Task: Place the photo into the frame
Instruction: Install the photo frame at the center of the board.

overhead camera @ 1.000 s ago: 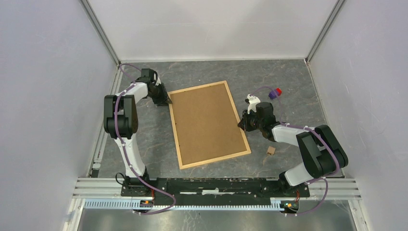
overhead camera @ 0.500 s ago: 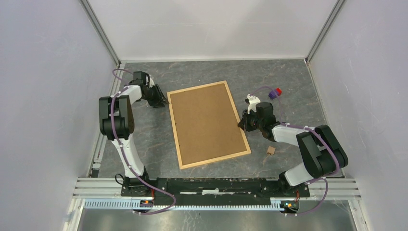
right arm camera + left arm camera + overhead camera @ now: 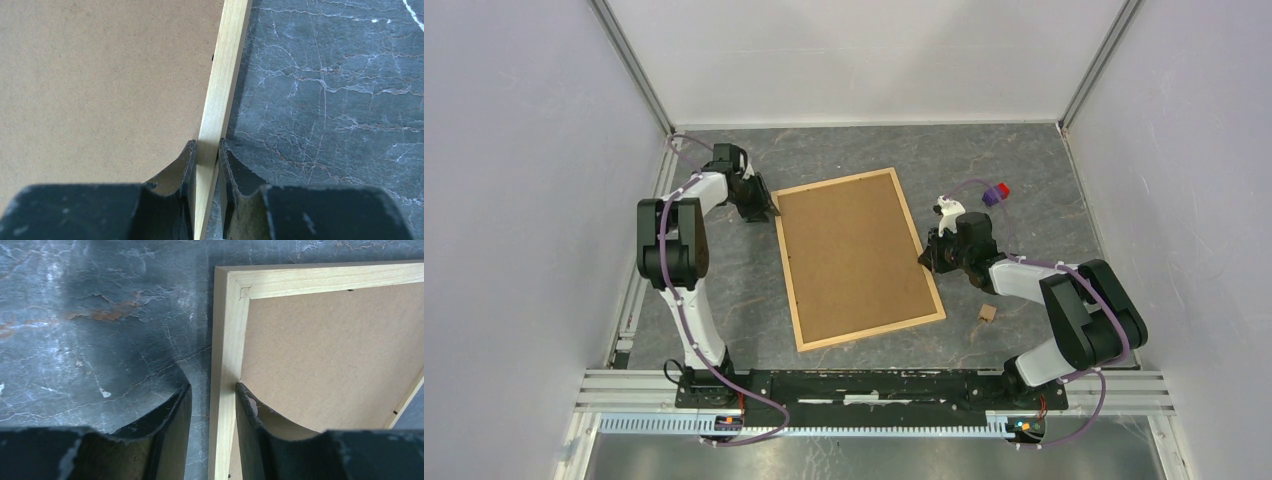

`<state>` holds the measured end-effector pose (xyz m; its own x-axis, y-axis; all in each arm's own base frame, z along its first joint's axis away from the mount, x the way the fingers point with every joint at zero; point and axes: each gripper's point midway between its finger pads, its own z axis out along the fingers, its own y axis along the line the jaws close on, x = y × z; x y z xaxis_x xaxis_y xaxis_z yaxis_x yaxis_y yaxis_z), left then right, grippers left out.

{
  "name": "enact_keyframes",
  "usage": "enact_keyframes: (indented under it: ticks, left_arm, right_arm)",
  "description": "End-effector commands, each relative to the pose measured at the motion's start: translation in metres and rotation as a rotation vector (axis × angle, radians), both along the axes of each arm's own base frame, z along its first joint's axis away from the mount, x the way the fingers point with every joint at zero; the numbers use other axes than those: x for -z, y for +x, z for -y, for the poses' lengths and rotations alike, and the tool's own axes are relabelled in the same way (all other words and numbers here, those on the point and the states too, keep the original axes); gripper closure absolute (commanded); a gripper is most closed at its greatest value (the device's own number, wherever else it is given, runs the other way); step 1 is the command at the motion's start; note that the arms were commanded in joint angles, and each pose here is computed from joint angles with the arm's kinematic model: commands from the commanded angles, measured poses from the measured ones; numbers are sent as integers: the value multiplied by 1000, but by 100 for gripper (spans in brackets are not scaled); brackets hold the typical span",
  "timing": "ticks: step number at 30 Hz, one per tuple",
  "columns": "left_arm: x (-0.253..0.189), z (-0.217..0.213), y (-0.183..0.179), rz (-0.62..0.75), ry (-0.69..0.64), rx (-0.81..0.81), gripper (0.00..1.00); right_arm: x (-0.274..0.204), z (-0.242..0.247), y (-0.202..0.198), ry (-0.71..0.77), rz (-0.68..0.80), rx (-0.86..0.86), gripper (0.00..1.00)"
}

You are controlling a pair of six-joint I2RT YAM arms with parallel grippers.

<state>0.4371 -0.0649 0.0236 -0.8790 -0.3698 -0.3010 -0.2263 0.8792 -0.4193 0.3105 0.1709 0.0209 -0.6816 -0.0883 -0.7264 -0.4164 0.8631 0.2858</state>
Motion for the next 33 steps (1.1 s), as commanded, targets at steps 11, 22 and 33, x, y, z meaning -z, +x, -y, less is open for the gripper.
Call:
enact_keyframes:
  ticks: [11, 22, 33]
  left_arm:
    - [29, -16, -14, -132, 158, -7, 60]
    - [39, -33, -23, -188, 310, 2, 61]
    - [42, -31, -25, -205, 353, 12, 63]
  right_arm:
    - [39, 5, -52, -49, -203, -71, 100]
    - [39, 5, -51, -48, -200, -71, 100]
    - [37, 5, -51, -46, -194, -71, 100]
